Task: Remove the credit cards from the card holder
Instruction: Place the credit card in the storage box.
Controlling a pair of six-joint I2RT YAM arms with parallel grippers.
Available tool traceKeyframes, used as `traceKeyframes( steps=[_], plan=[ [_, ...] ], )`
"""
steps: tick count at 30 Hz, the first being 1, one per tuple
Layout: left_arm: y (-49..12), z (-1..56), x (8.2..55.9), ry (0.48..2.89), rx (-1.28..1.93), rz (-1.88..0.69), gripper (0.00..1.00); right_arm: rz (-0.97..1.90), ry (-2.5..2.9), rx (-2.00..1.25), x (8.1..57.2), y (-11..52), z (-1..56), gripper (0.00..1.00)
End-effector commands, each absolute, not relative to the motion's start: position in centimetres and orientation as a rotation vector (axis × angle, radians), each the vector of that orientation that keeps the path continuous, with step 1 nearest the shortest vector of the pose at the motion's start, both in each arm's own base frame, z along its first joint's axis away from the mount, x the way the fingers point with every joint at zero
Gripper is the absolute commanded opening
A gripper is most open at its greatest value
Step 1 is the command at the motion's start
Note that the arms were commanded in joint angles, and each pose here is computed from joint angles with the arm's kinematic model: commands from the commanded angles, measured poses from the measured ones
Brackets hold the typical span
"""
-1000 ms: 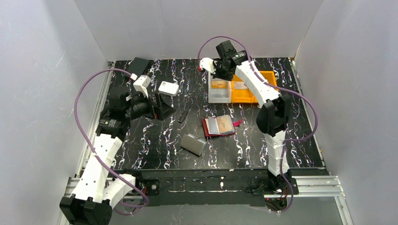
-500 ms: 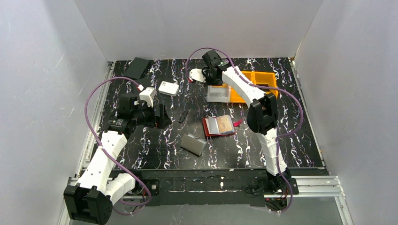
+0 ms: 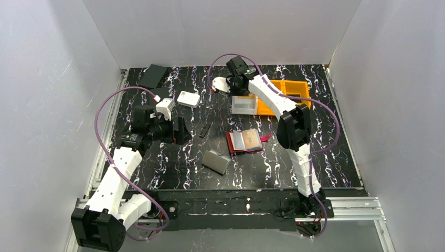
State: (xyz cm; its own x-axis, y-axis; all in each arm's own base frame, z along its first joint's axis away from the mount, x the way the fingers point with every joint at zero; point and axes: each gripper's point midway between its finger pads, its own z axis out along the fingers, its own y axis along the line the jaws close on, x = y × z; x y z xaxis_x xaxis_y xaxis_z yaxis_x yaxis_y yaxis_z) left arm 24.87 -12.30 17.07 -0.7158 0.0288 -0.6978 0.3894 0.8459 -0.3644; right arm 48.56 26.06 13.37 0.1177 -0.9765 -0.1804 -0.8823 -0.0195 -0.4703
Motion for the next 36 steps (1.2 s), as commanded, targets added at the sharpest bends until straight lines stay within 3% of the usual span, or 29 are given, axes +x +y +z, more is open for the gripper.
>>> traceKeyframes(
  steps=[1, 14, 36],
  plan=[
    [-11.9, 17.2, 24.5, 2.287, 0.312, -0.630, 0.98, -0.306, 1.800, -1.878, 48.8, 25.4, 15.6, 0.02],
    [-12.0, 17.2, 24.5, 2.286, 0.311, -0.633, 0.98, -0.325, 1.801, -1.830, 48.5, 24.7, 17.5, 0.02],
    [-12.0, 16.9, 24.6, 2.298, 0.309, -0.638, 0.98, -0.290, 1.863, -1.906, 50.6, 25.1, 10.2, 0.06]
  ],
)
